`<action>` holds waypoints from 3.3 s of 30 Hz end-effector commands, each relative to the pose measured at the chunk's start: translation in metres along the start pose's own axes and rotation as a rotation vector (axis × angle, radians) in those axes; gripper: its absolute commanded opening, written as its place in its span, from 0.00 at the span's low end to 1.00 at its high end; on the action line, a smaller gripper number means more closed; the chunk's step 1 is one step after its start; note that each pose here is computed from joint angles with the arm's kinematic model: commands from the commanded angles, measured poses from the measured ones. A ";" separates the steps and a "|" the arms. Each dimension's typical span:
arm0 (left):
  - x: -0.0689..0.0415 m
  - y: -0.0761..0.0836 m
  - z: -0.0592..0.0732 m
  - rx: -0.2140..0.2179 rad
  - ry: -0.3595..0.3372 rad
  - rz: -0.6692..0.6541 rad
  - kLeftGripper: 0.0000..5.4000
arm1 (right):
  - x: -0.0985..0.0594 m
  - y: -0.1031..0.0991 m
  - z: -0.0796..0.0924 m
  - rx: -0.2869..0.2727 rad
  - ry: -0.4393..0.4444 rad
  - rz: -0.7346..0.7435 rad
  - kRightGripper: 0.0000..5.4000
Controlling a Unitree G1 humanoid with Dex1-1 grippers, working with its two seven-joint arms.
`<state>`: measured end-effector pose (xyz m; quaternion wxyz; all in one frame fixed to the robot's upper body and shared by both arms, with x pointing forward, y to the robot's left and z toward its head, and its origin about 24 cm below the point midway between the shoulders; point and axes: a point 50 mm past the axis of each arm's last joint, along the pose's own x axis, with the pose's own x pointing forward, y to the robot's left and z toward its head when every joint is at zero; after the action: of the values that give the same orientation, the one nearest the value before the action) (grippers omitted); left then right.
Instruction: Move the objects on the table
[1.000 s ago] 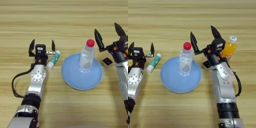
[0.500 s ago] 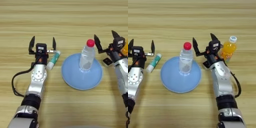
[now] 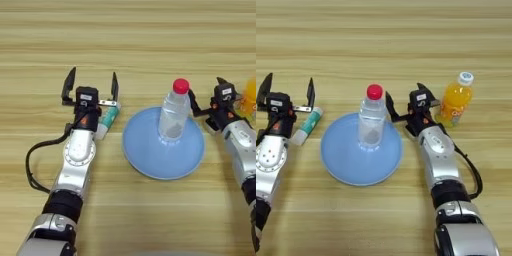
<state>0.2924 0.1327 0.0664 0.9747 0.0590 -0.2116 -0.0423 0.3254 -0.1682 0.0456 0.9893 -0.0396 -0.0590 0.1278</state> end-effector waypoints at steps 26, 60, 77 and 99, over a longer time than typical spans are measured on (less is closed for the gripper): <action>-0.046 -0.036 0.033 -0.312 0.041 -0.690 1.00 | 0.014 0.006 0.004 -0.018 -0.024 -0.026 0.99; -0.031 -0.053 0.007 -0.196 0.154 -0.762 1.00 | 0.018 0.020 0.006 -0.015 -0.034 -0.025 0.99; -0.035 -0.058 0.011 -0.212 0.150 -0.838 1.00 | 0.019 0.023 0.008 -0.012 -0.035 -0.034 0.99; -0.024 -0.077 0.014 -0.255 0.141 -0.833 1.00 | 0.020 0.027 0.010 -0.014 -0.041 -0.039 0.99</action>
<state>0.2592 0.0631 0.0562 0.8913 0.0169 -0.0952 -0.4431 0.3346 -0.1410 0.0511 0.9904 -0.0430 -0.0773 0.1064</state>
